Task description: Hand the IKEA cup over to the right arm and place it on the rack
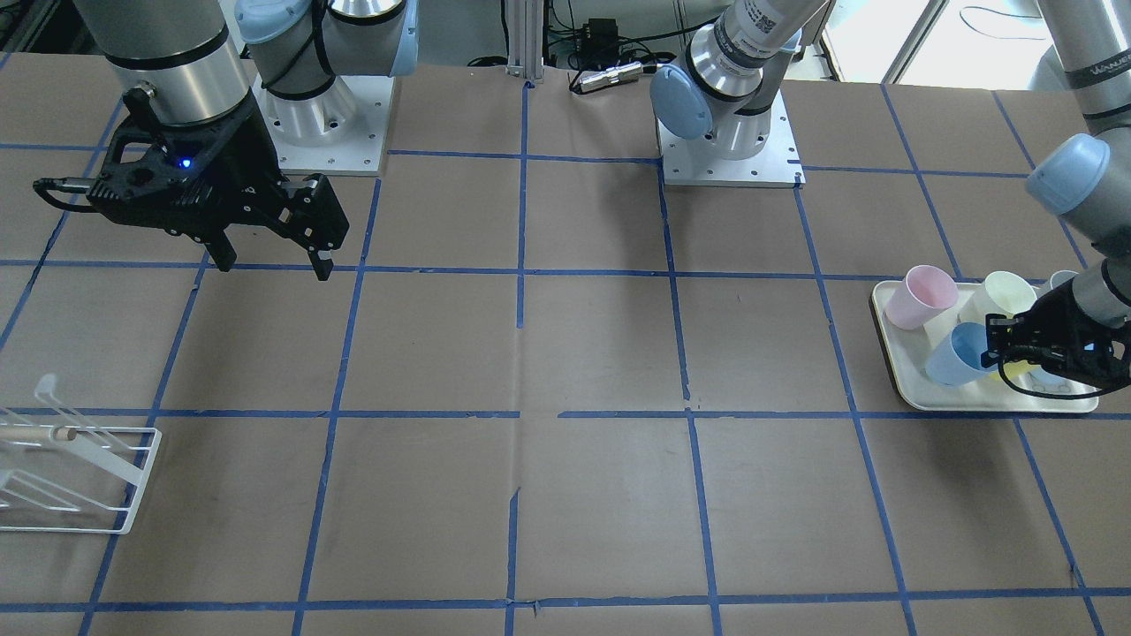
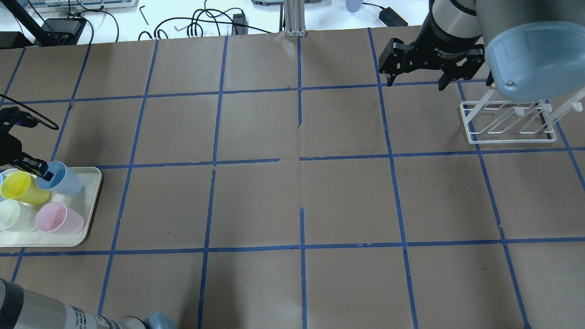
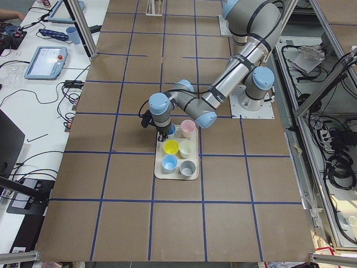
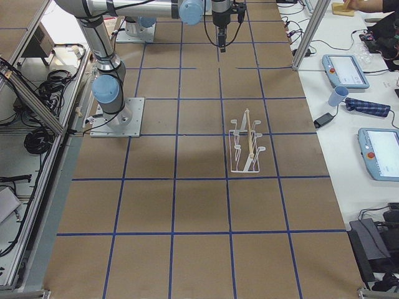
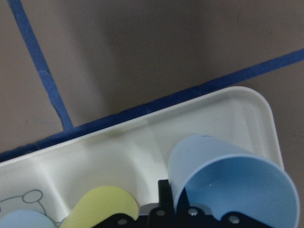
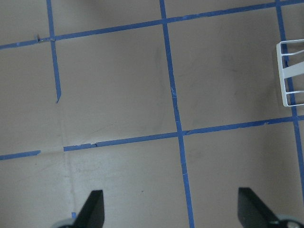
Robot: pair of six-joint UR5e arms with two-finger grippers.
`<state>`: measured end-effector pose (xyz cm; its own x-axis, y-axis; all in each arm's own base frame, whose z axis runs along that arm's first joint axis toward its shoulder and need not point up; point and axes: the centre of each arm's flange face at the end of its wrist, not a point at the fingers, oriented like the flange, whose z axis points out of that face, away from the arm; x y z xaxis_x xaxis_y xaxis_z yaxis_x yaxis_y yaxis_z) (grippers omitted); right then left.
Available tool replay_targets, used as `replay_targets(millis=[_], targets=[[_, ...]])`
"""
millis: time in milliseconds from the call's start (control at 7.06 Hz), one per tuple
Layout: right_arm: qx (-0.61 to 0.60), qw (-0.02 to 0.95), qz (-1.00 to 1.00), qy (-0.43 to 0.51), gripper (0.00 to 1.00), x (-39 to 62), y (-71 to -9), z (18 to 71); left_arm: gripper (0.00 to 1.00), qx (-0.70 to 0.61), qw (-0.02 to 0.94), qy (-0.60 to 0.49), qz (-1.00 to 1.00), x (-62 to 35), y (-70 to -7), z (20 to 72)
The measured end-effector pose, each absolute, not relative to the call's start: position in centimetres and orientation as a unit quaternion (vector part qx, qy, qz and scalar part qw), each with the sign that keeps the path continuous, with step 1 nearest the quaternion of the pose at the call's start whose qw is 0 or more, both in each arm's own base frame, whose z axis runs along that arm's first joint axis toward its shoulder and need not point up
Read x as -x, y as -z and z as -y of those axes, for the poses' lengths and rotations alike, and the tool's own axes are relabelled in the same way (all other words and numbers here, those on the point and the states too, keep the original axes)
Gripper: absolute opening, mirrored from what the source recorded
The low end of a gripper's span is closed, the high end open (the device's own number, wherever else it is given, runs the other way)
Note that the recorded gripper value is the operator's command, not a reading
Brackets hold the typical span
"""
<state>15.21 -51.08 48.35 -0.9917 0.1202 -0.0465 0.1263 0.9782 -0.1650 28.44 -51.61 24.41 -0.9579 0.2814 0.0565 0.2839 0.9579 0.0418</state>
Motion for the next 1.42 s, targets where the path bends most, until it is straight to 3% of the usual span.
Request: replay_targets(millis=[283,567,992,1417], targets=[[-0.065,0.021,-0.994,0.08,1.0,-15.0,-48.4,51.2,0.0,0.154,0.025,0.011,0.988,-24.3,-29.7,53.9],[-0.078,0.025,-0.995,0.064,1.0,-13.9,-48.4,51.3,0.0,0.155,0.085,-0.028,0.984,-16.8,-35.2,56.1],[-0.136,0.066,-0.989,0.002,1.0,-8.6,-49.3,51.5,0.0,0.096,0.298,-0.066,0.947,-3.7,-36.6,56.5],[-0.208,0.171,-0.961,-0.068,1.0,-3.0,-48.6,50.8,0.0,0.028,0.523,-0.095,0.847,4.7,-35.1,53.1]])
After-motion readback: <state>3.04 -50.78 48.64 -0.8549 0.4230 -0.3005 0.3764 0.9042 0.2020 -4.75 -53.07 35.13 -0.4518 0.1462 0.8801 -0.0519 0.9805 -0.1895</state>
